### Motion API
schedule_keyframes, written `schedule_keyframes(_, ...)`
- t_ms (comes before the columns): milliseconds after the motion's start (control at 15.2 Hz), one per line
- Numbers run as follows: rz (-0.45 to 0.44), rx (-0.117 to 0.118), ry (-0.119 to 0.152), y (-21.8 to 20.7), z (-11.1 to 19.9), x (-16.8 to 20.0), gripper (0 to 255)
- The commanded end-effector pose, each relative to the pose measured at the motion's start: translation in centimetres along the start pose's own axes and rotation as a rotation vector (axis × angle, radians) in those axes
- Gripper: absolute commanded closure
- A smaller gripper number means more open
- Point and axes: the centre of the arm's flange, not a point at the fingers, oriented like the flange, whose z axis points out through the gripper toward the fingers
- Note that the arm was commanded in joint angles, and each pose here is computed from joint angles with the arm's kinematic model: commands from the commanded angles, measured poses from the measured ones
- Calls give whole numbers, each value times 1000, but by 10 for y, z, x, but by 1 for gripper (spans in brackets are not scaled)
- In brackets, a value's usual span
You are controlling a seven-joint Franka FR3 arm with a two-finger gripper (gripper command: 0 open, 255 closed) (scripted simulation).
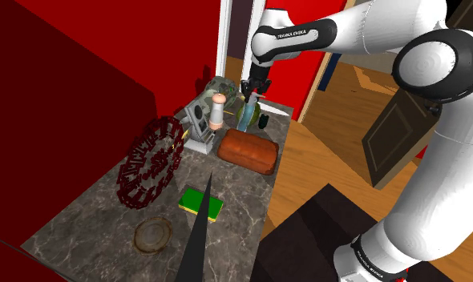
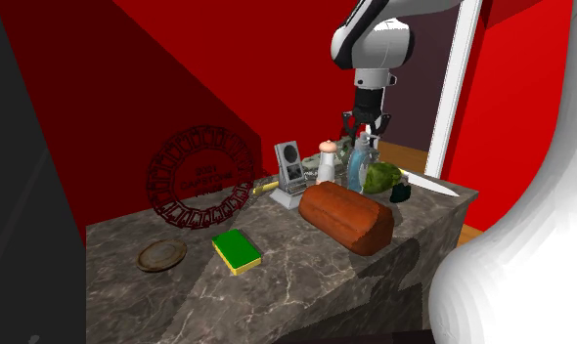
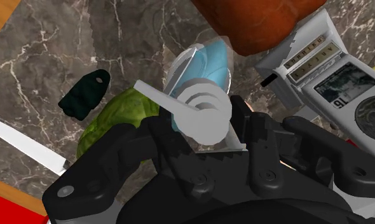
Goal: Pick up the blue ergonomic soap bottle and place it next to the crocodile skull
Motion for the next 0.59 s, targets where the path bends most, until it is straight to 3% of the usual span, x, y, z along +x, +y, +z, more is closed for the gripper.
schedule_keyframes(0, 0, 0, 1, 0, 0, 0, 255)
schedule_keyframes(132, 0, 0, 1, 0, 0, 0, 255)
schedule_keyframes(198, 0, 0, 1, 0, 0, 0, 0)
schedule_keyframes(528, 0, 0, 1, 0, 0, 0, 0)
